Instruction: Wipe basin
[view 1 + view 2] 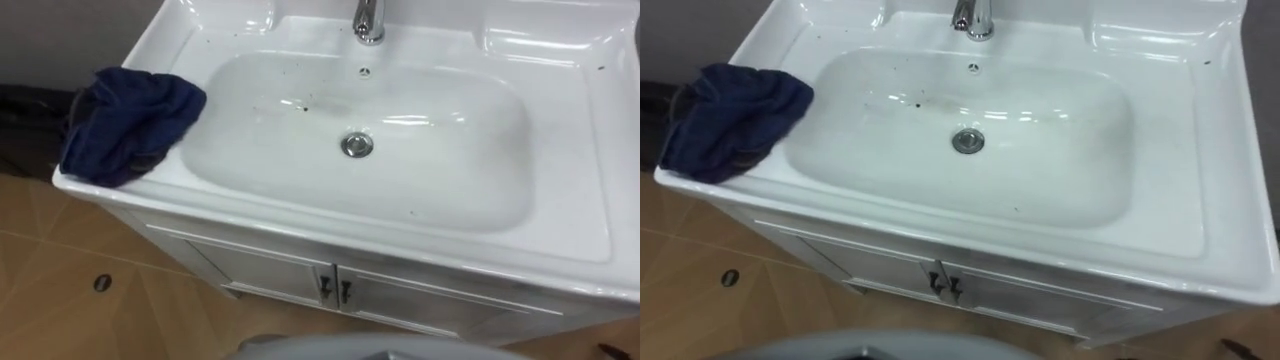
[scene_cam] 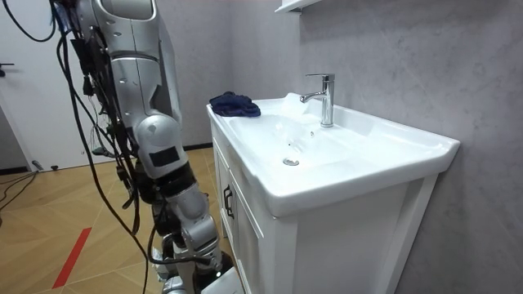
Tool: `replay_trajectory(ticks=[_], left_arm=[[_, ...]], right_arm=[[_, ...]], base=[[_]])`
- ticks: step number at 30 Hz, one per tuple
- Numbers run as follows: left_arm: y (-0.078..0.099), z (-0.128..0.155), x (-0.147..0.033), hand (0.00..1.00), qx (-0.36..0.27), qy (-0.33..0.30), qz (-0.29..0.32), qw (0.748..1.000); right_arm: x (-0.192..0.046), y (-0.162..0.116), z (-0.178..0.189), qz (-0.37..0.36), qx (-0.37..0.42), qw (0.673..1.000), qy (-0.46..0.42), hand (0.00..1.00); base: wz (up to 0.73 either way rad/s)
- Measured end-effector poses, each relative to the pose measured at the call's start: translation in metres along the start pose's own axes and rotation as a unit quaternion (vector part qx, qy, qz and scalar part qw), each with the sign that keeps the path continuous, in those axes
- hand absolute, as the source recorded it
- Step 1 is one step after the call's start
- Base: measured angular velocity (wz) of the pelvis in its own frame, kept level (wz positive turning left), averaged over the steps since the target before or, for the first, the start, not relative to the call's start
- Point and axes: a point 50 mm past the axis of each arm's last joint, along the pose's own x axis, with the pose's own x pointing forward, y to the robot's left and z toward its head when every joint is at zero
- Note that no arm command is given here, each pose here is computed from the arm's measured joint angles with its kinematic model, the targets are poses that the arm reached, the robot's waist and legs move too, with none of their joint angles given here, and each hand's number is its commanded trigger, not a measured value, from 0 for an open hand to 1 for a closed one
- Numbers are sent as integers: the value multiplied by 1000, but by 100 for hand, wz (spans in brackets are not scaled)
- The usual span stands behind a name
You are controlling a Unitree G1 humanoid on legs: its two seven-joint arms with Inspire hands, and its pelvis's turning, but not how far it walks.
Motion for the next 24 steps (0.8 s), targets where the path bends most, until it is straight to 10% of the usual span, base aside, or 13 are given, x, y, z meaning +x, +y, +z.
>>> replay_trajectory(ticks=[24], left_arm=[[-56, 6, -8, 0, 169, 40, -254, 952]], right_arm=[[-1, 9, -27, 18, 44, 996, 70, 0]], base=[[-6]])
